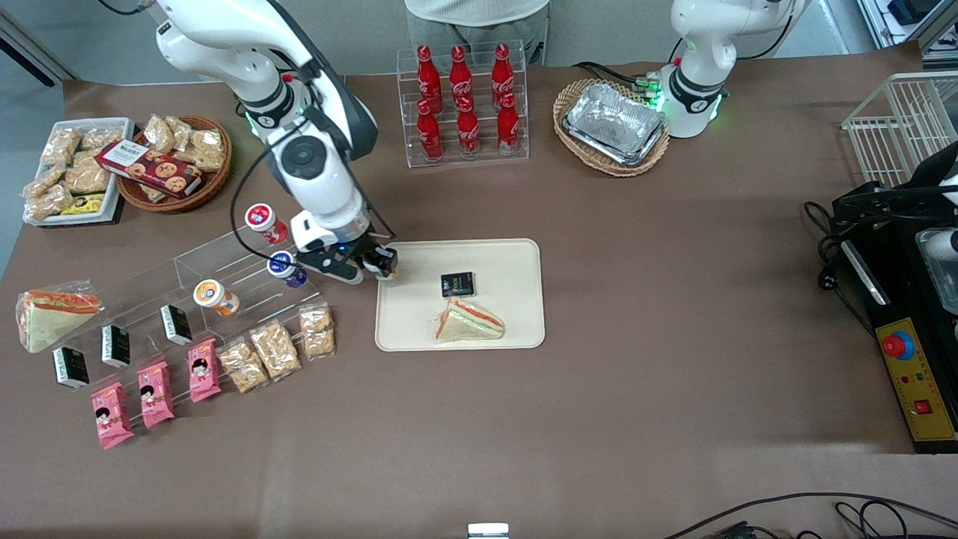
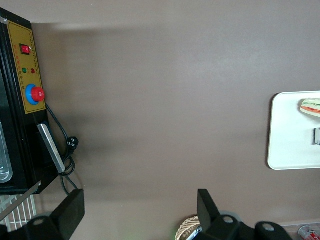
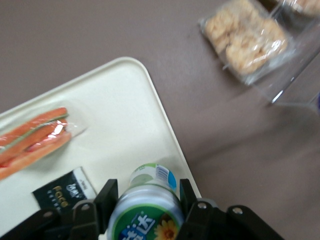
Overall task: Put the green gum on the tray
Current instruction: 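Lift the bottle and carry it with the right gripper to the tray, then lower the bottle onto the tray beside the black box and release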
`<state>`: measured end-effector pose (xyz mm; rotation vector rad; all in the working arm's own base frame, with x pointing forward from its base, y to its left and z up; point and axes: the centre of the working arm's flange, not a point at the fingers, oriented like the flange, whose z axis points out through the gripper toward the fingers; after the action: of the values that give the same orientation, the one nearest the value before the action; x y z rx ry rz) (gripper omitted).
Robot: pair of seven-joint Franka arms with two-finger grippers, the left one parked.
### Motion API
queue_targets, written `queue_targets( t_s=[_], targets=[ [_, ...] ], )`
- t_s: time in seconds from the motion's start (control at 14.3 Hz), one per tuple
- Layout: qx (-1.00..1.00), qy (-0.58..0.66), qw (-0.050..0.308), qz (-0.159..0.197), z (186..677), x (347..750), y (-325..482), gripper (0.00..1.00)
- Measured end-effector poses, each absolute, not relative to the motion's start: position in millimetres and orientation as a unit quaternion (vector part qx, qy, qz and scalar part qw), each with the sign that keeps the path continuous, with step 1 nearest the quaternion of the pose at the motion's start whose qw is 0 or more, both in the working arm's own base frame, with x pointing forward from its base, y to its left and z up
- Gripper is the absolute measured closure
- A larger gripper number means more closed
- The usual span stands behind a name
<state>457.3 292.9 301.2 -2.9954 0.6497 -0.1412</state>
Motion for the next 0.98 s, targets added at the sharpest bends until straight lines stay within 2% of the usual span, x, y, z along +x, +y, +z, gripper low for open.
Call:
queue_targets(
  t_s=[0.35, 0.63, 0.98],
  targets=[
    [-0.972, 0.225, 0.027, -0.055, 243.3, 436.1, 313.7, 0.44],
    [-0.972, 0.227, 0.025, -0.053, 231.4, 435.4, 313.8, 0.41],
    [-0.972, 0.229, 0.027, -0.055, 232.0, 436.9, 312.3, 0.01]
  ],
)
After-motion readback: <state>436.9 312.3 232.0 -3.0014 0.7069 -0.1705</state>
